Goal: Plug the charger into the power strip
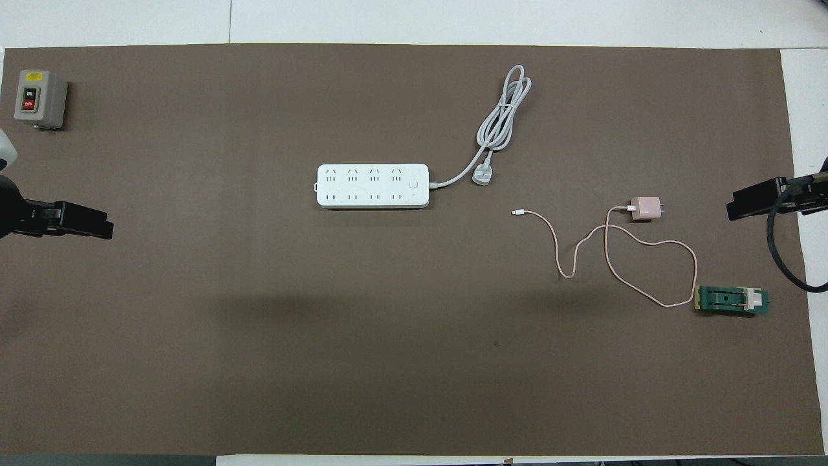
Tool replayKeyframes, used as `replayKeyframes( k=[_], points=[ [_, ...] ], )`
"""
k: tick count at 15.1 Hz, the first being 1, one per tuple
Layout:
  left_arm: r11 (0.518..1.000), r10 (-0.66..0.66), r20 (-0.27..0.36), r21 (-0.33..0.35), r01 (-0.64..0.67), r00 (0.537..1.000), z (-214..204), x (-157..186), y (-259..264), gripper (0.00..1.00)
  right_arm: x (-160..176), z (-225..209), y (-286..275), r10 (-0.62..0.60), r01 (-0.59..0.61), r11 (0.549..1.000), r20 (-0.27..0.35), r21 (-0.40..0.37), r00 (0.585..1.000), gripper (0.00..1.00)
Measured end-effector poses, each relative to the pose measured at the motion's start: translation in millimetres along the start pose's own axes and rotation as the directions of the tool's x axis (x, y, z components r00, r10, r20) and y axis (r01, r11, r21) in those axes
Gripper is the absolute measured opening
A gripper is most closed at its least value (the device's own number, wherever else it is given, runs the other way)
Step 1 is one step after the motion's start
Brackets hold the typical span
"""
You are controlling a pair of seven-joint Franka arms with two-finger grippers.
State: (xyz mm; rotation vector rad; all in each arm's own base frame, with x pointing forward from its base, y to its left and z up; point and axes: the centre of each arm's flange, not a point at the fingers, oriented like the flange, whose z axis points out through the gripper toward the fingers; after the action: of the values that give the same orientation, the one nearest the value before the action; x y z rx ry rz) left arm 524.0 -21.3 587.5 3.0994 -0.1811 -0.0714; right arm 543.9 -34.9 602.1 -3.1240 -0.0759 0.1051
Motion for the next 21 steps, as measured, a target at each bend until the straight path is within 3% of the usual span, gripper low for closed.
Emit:
replayKeyframes(
  k=[21],
  points=[
    [1.0,0.0,0.0,0.0,0.0,1.0,0.0,0.0,0.0,1.0,-6.3,3.8,-4.2,-0.007,0.007,1.0,0.036,0.006,0.999,1.0]
  ],
)
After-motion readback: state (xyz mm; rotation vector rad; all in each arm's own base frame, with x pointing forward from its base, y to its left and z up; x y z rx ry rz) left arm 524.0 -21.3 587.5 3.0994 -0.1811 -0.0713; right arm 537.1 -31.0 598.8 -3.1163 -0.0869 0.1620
